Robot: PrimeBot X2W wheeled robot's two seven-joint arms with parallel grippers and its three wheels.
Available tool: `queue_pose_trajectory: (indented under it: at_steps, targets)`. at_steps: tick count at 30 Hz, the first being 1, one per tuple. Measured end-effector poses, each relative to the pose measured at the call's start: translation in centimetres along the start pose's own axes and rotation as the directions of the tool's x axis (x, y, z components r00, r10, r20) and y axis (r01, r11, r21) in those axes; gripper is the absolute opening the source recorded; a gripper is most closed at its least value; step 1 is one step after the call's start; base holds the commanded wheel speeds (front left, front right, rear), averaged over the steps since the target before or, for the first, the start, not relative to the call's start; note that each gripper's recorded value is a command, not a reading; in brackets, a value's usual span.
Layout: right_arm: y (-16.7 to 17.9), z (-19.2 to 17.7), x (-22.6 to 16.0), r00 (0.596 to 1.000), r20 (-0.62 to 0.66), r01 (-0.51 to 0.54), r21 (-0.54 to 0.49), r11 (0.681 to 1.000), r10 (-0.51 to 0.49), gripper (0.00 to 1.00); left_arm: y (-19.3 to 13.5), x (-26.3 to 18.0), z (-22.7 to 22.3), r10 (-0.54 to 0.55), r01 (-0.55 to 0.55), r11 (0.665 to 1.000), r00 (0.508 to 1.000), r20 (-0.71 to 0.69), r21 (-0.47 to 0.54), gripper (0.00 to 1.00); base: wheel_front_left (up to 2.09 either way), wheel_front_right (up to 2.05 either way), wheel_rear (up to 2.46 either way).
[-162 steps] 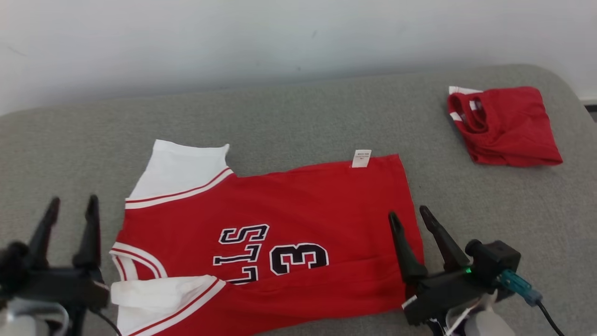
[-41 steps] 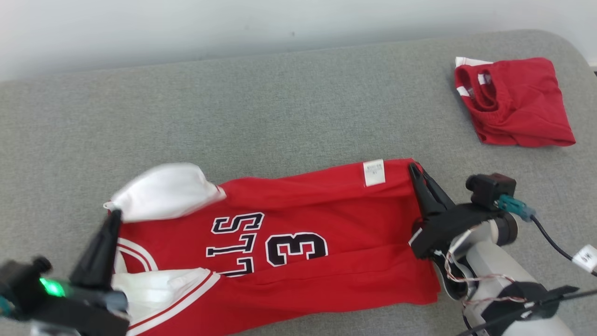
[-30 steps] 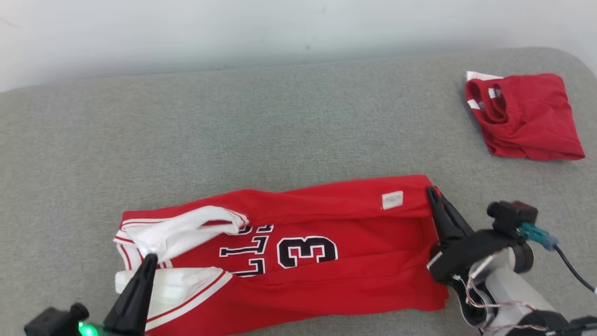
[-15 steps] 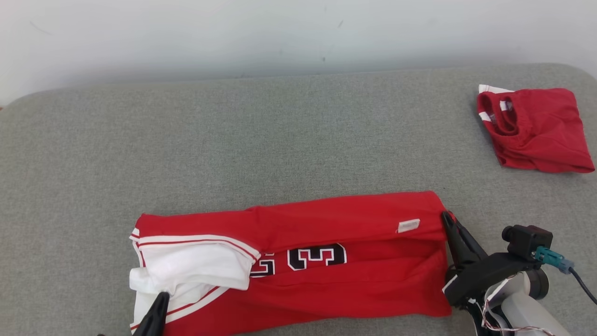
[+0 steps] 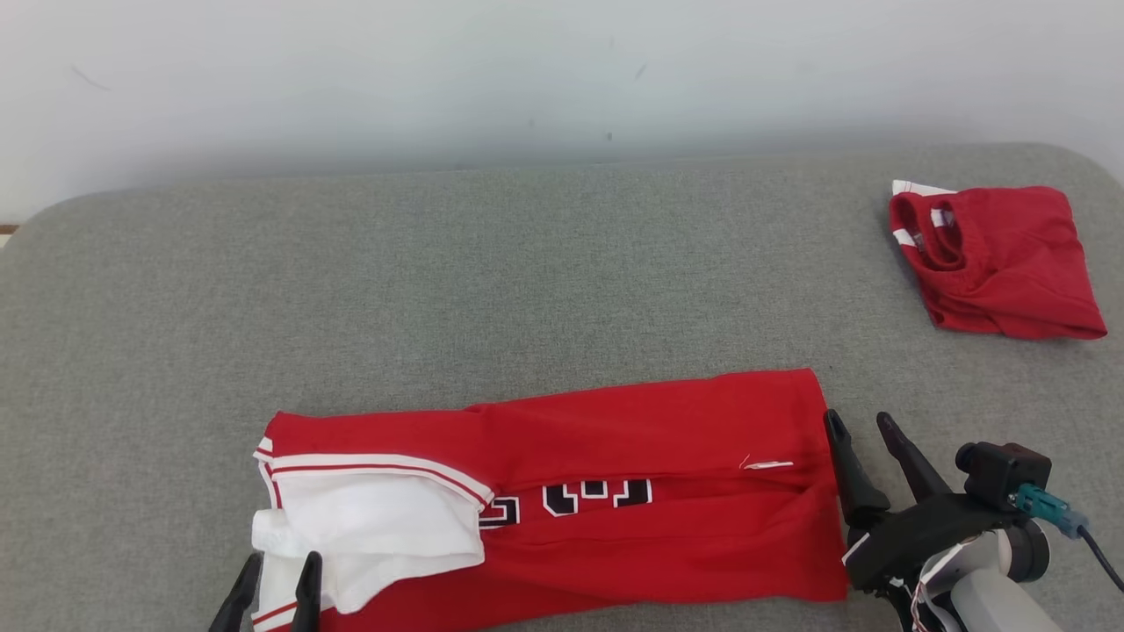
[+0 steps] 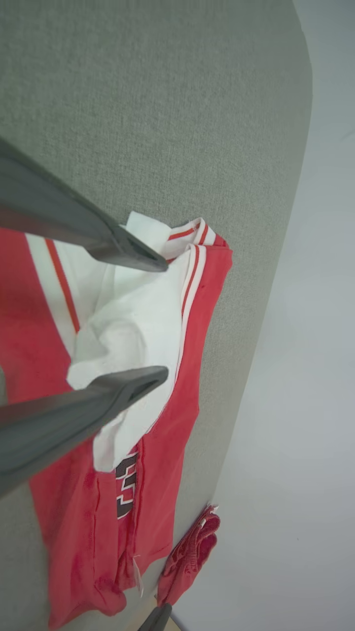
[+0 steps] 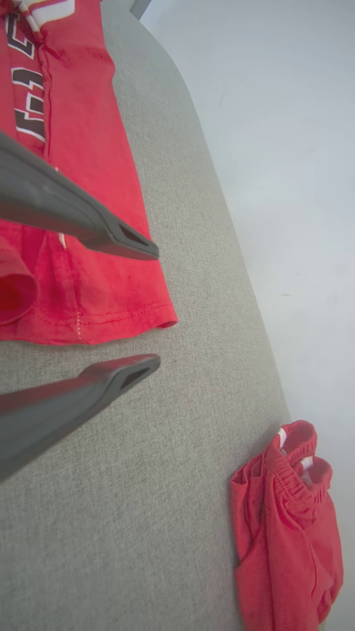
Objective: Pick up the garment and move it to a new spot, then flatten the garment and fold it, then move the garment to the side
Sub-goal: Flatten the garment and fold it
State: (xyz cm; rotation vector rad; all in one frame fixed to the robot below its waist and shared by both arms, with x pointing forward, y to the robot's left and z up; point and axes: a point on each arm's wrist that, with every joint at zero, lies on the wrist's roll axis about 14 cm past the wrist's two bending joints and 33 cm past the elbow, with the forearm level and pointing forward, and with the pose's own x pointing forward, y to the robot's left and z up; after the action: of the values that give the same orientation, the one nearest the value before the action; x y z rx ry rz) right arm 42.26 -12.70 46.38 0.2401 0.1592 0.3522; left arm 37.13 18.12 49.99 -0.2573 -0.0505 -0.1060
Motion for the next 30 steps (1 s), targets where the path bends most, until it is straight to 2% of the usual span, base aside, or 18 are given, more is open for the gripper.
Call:
queue_pose_trajectory:
  at_steps: [8, 19, 30]
  targets:
    - [0.1, 0.4, -0.2, 1.0, 0.023, 0.009, -0.022, 1.0, -0.008, 1.0, 1.2, -0.3, 2.6, 0.064, -0.069, 0.996, 0.994, 0.089, 0.058, 1.0, 0.0, 0.0, 0.0]
    - [-1.1, -0.3, -0.8, 0.997, -0.005, 0.076, -0.049, 0.996, -0.076, 1.0, 3.0, -1.2, 5.7, 0.156, -0.178, 0.979, 0.968, 0.196, 0.097, 1.0, 0.0, 0.0, 0.0]
    - [-0.9, -2.7, 0.0, 0.989, -0.098, 0.108, -0.036, 0.993, -0.111, 1.0, 3.3, -2.0, 6.2, 0.172, -0.195, 0.976, 0.962, 0.213, 0.093, 1.0, 0.0, 0.0, 0.0]
